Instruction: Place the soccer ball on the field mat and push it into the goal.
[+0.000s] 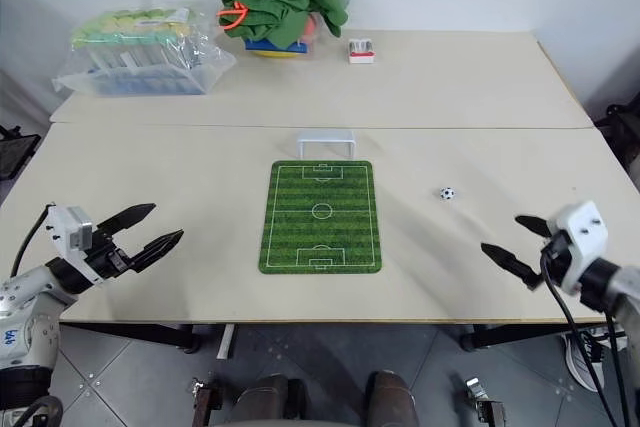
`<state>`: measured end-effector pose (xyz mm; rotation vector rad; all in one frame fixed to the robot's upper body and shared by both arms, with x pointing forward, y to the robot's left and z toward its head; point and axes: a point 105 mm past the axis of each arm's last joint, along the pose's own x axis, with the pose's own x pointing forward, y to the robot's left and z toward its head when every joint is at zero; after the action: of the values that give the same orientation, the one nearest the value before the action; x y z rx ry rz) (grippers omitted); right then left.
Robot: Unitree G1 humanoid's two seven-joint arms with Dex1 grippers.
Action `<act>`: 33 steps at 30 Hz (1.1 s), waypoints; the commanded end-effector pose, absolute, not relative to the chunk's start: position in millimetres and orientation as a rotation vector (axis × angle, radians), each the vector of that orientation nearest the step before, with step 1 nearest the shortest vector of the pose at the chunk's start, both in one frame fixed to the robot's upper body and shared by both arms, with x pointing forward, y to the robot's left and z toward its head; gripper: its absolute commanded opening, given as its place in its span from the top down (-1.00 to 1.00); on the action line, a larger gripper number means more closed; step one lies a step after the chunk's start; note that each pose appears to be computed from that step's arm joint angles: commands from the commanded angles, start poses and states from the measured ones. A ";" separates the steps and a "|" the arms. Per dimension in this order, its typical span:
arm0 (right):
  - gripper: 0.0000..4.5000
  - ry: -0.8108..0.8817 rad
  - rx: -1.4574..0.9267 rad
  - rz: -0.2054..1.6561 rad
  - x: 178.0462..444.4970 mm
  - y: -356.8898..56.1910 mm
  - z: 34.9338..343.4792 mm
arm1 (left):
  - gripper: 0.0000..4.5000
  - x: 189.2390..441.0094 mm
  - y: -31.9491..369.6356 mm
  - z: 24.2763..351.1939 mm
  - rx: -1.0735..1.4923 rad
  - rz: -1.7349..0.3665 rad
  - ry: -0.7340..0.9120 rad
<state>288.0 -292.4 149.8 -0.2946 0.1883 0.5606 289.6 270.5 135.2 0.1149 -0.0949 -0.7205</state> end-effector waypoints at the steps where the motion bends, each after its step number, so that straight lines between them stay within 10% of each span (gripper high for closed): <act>1: -0.98 0.149 -0.309 0.603 301.4 -278.4 163.2 | -1.00 286.2 252.4 154.4 0.120 -0.827 -0.220; 23: -0.98 0.254 -0.288 0.648 394.7 -259.6 118.1 | -1.00 263.3 220.6 143.0 0.086 -1.067 -0.262; 33: 0.34 0.236 -0.256 0.656 401.1 -251.9 117.2 | -1.00 261.2 226.5 140.3 0.089 -1.044 -0.255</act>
<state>399.9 -251.0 118.5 -0.2523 0.2327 0.6684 263.9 222.2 129.2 0.0629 -0.2044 -1.0588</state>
